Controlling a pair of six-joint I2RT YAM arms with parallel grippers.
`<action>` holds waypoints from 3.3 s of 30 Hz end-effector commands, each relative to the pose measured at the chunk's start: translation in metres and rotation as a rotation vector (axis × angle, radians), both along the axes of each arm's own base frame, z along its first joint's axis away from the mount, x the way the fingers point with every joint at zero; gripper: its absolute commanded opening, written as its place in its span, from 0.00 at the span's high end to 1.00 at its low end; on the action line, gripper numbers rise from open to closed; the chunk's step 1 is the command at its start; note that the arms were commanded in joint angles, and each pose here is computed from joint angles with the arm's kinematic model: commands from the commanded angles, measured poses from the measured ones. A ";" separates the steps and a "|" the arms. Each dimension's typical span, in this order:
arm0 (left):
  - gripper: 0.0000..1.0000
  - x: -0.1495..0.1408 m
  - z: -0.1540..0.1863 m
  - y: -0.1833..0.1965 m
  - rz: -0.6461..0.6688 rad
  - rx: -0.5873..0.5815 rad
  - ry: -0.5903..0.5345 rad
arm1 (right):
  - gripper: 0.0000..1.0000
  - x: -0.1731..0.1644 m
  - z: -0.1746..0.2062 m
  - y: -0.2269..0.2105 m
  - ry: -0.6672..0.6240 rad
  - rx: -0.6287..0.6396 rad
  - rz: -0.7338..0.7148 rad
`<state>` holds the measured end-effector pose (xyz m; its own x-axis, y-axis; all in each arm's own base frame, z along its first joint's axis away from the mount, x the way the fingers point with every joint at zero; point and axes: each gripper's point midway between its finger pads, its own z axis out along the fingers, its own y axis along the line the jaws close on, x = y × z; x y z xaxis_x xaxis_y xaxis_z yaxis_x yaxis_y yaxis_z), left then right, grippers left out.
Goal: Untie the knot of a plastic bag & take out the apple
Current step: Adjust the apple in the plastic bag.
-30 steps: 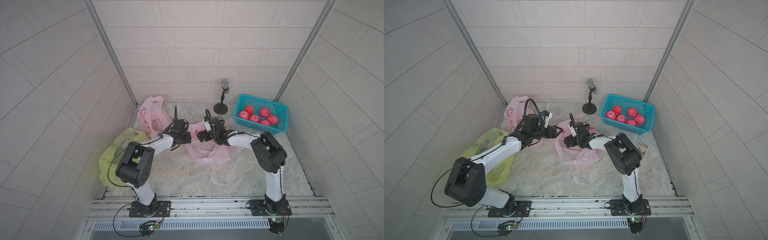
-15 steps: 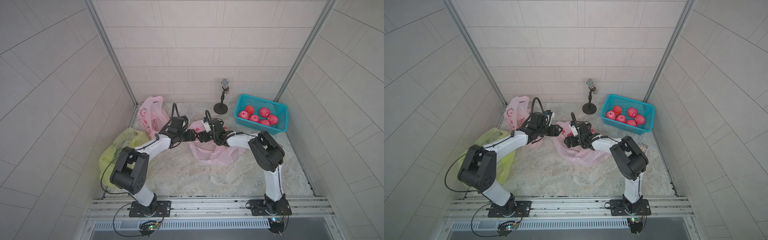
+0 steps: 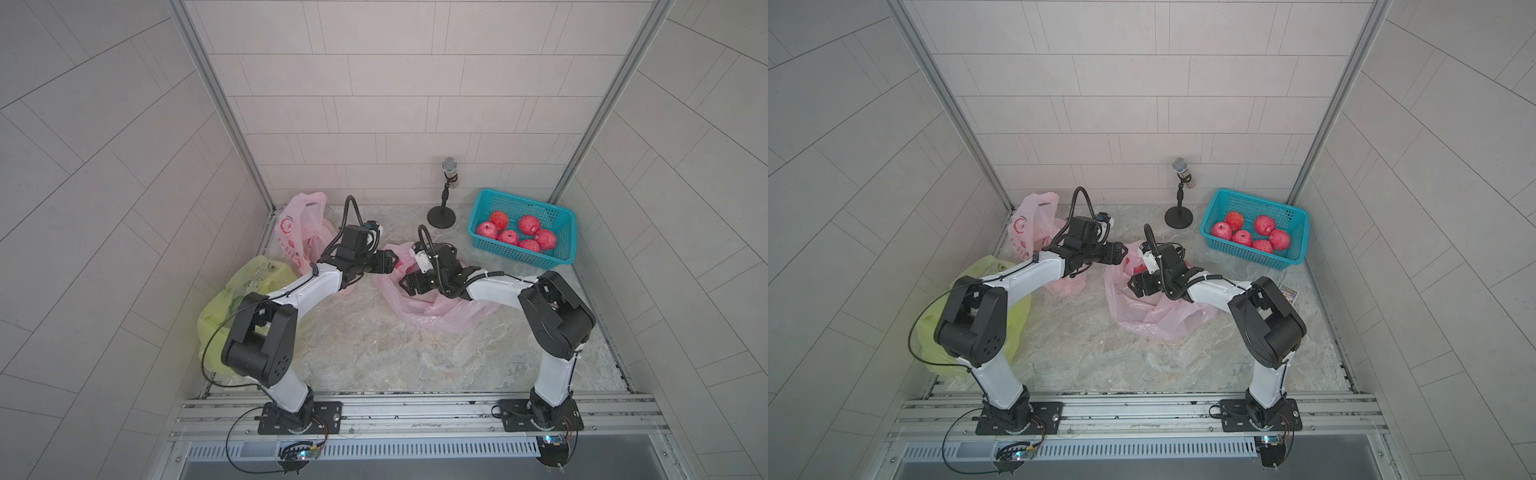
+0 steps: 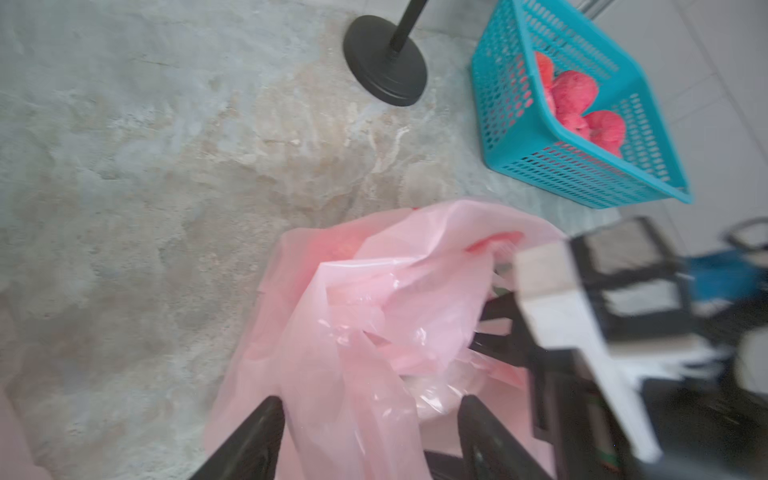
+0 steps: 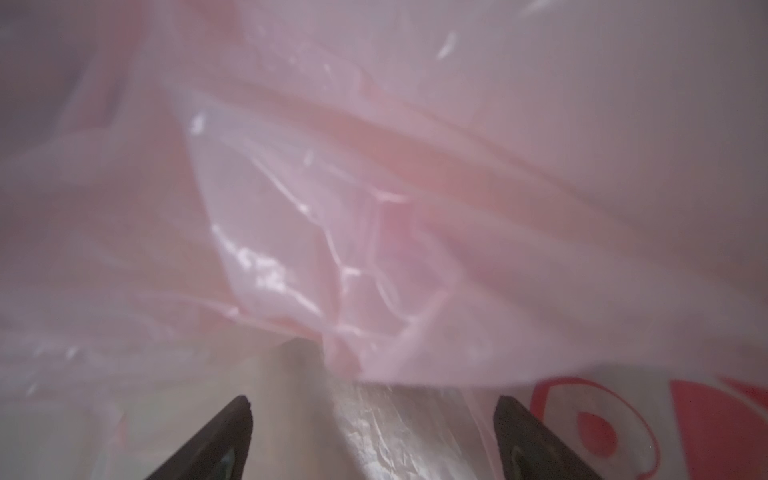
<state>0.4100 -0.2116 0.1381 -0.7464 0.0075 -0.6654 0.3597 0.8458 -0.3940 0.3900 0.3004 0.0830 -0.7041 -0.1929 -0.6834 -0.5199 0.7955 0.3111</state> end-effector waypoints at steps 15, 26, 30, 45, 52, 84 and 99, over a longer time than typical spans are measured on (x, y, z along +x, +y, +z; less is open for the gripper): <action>0.24 0.082 -0.027 -0.020 0.101 0.042 -0.182 | 0.14 -0.051 0.036 -0.007 0.023 0.058 0.104; 0.38 0.094 -0.094 -0.043 0.057 0.027 -0.011 | 0.16 -0.060 0.064 -0.018 -0.019 0.074 0.100; 0.44 0.078 -0.120 -0.046 0.011 0.094 0.073 | 0.17 -0.052 0.069 -0.025 -0.007 0.094 0.061; 0.71 -0.032 -0.153 -0.045 -0.211 0.186 0.302 | 0.19 0.012 0.053 -0.041 0.066 0.069 -0.110; 0.61 -0.051 -0.131 -0.047 -0.238 0.112 0.283 | 0.19 0.026 0.047 -0.055 0.074 0.043 -0.151; 0.30 0.010 -0.024 -0.073 -0.157 -0.056 -0.102 | 0.18 0.005 -0.001 -0.044 0.264 -0.062 -0.090; 0.66 0.010 -0.090 -0.086 -0.151 -0.178 0.049 | 0.08 -0.005 0.049 -0.067 0.183 -0.044 -0.136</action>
